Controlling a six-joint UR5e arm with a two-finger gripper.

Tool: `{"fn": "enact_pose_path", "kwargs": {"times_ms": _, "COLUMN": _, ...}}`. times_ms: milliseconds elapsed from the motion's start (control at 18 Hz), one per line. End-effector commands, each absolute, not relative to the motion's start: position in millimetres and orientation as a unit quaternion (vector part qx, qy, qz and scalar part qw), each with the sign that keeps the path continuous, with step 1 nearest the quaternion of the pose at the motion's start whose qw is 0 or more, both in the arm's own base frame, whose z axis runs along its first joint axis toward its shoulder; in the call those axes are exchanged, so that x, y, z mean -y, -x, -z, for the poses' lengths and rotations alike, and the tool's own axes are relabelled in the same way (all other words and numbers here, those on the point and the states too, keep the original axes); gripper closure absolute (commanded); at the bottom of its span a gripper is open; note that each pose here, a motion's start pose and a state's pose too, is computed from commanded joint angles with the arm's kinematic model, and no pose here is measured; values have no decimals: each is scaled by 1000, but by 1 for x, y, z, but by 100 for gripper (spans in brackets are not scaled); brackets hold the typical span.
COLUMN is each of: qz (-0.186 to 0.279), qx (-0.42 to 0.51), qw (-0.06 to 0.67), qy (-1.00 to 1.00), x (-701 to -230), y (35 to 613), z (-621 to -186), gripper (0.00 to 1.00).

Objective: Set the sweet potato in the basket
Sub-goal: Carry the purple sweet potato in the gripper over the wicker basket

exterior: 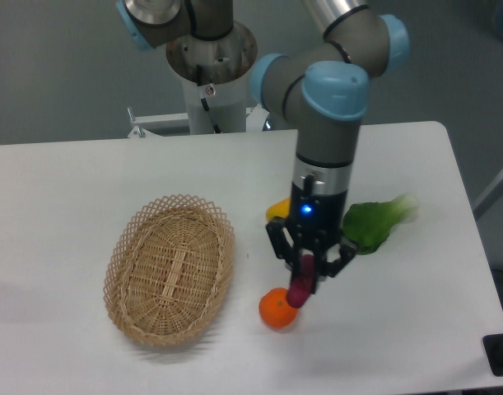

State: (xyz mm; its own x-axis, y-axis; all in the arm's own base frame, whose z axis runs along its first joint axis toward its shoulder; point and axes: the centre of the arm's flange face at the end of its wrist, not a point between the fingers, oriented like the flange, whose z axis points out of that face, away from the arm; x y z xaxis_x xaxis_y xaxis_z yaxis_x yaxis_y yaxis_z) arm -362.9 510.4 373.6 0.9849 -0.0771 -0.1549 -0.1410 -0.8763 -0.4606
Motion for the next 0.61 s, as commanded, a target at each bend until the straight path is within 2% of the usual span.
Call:
{"fn": "enact_pose_path", "kwargs": {"times_ms": 167, "qz": -48, "qx": -35, "qw": 230, "qy": 971, "x": -518, "y": 336, "z": -357, "gripper": 76}}
{"fn": "enact_pose_path", "kwargs": {"times_ms": 444, "qz": -66, "qx": -77, "qw": 147, "qy": 984, "x": -538, "y": 274, "z": -315, "gripper": 76}}
{"fn": "enact_pose_path", "kwargs": {"times_ms": 611, "qz": -61, "qx": -106, "qw": 134, "qy": 983, "x": -551, "y": 252, "z": -301, "gripper": 75}}
